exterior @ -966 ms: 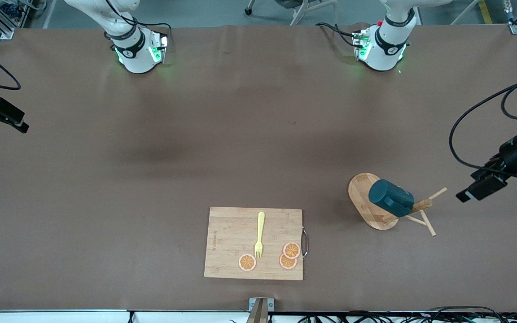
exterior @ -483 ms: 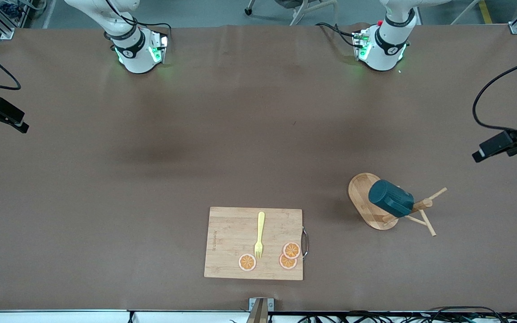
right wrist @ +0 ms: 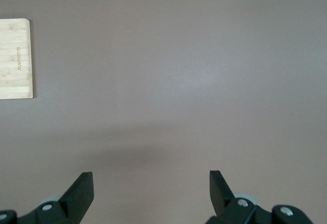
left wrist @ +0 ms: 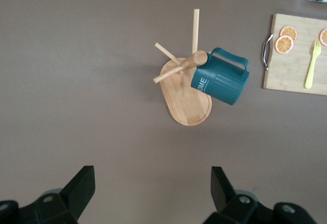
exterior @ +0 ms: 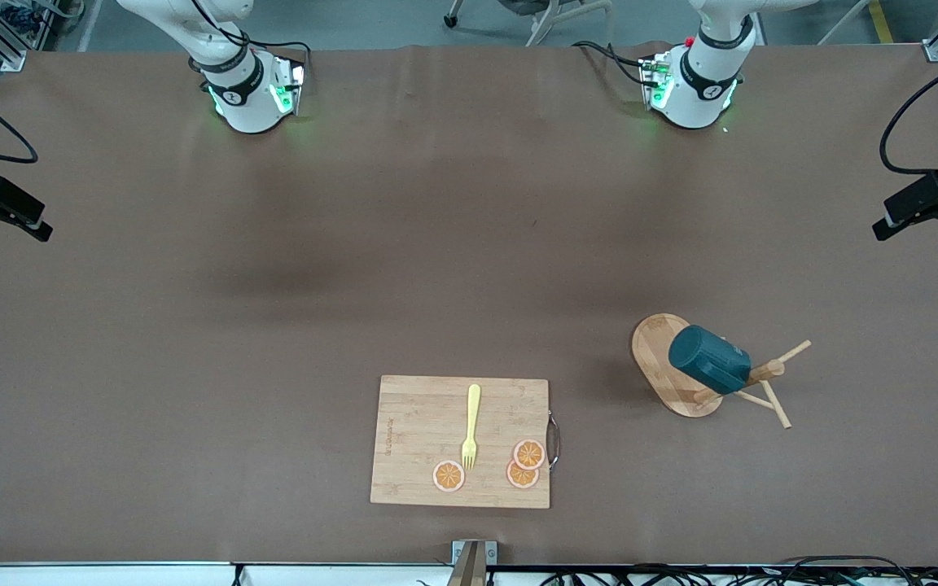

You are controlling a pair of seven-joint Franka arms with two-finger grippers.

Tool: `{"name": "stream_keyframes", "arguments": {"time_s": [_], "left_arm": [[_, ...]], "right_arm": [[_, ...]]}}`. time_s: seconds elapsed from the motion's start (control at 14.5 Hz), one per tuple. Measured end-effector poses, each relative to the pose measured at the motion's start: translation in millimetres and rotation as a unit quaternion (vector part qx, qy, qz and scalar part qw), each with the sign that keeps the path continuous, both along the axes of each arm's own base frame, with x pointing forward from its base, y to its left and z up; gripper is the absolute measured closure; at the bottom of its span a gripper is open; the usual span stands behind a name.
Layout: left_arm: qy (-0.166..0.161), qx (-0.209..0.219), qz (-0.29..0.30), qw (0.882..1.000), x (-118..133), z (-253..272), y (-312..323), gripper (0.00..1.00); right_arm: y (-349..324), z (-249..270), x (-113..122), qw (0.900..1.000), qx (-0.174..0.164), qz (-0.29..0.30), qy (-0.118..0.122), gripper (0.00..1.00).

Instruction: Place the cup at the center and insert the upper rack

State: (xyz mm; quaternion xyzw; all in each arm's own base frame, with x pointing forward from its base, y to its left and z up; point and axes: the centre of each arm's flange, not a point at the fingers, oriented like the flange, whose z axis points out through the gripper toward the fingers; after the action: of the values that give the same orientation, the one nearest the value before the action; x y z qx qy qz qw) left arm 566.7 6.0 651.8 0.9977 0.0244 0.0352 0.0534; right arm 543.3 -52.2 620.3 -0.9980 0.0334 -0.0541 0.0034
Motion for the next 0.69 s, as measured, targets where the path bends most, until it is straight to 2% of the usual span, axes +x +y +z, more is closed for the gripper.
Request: {"name": "stream_keyframes", "arguments": {"time_s": [0.69], "left_arm": [[-0.001,0.001,-0.019,1.0,-16,16,-18,0.0]], "right_arm": [[-1,0,0,1.0,0.0,0.0,0.0,0.0]]}}
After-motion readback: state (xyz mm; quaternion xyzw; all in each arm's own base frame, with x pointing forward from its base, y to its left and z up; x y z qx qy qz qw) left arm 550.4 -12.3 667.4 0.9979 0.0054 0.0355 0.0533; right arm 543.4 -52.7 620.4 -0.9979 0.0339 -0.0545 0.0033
